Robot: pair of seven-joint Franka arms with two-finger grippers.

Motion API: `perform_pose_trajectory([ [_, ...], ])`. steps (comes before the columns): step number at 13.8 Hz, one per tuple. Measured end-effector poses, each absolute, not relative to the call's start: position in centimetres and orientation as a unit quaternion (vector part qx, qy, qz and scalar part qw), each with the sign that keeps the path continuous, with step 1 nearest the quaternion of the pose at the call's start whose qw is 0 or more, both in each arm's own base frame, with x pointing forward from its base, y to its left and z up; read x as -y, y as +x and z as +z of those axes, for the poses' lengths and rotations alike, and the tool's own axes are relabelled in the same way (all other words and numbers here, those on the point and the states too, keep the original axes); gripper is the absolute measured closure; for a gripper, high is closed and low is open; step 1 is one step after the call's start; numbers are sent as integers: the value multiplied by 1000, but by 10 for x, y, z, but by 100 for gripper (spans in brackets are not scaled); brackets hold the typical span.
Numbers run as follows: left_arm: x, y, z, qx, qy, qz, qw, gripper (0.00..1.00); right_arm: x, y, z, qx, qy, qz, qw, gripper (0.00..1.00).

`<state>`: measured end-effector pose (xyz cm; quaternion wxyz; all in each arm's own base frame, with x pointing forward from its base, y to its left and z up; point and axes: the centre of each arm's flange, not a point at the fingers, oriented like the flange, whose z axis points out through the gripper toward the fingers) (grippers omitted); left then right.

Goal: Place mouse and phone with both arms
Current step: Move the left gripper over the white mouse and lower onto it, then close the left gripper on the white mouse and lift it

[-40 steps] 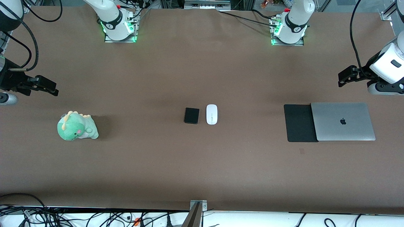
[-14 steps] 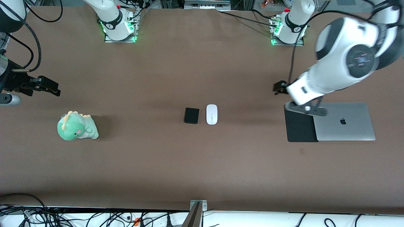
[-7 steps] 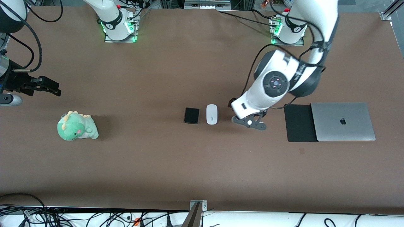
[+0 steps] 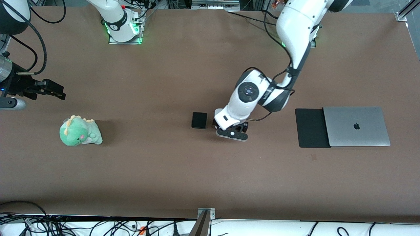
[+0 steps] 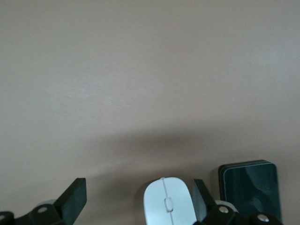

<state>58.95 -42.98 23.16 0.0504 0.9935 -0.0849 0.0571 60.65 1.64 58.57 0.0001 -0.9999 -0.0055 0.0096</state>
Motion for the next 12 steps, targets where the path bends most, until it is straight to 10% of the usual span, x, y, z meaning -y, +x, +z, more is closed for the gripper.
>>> perform_pose_trajectory([
  [12,467,536,165,79,996,37,24,0,-25,609,571,12,-1000,23,-1,0],
])
